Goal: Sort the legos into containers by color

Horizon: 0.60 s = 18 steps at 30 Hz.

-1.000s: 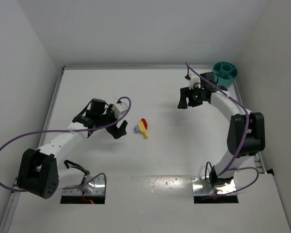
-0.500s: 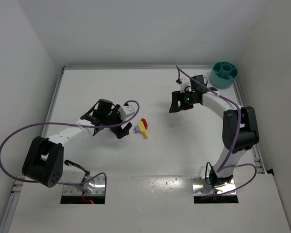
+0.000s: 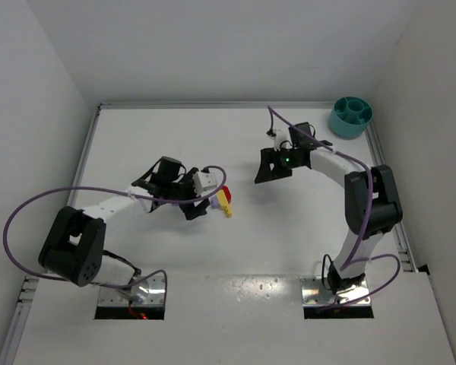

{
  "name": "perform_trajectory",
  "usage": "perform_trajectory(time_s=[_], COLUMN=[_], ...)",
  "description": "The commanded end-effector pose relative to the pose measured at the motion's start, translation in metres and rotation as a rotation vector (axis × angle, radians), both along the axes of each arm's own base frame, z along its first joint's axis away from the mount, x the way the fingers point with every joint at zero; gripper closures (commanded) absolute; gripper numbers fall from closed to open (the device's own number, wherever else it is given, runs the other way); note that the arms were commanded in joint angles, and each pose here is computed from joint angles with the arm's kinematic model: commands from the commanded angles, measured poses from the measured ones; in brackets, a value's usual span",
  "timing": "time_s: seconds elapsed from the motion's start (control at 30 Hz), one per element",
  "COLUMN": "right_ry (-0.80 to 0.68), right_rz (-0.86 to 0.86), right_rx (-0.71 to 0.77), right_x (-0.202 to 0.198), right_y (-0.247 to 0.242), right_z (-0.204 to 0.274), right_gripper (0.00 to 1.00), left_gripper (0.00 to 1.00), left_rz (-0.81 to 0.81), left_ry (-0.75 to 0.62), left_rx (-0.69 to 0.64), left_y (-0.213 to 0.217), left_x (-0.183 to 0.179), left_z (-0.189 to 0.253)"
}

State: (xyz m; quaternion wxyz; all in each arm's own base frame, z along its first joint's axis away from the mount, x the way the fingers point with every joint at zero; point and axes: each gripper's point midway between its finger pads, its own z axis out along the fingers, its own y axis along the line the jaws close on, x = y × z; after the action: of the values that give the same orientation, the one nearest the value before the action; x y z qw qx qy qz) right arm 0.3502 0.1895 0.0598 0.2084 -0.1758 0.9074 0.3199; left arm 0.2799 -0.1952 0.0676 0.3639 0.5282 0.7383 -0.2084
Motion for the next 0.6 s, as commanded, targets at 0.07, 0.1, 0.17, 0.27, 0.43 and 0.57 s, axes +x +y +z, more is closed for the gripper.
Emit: perform_trajectory(time_s=[0.07,0.1,0.17,0.27,0.43,0.57], right_ry=[0.02,0.016,0.015,0.031,0.039,-0.01], right_rz=[0.077,0.089,0.111,0.125,0.086,0.037], right_rx=[0.067,0.052,0.03,0.008,-0.03,-0.038], right_x=[0.005,0.005,0.003,0.001,0.005,0.015], right_y=[0.045,0.048,0.059,0.07,0.07,0.063], right_z=[0.009,0.007,0.004,-0.001,-0.008,0.006], right_gripper=[0.32,0.32,0.32,0.3,0.27,0.26], left_gripper=[0.14,0.14,0.14,0.15,0.15,0.18], left_rz=[-0.146,-0.139,-0.13,-0.125,-0.104,-0.105], left_ry=[-0.042,-0.051,-0.054,-0.05,-0.024,-0.036], left_rx=[-0.095,-0.106,-0.096,-0.077,-0.013,0.007], left_y=[-0.027,-0.029,-0.029,-0.031,-0.031,-0.037], left_x=[-0.008,-0.004,0.001,0.006,0.012,0.023], left_z=[0.008,0.013,0.01,0.008,-0.01,-0.012])
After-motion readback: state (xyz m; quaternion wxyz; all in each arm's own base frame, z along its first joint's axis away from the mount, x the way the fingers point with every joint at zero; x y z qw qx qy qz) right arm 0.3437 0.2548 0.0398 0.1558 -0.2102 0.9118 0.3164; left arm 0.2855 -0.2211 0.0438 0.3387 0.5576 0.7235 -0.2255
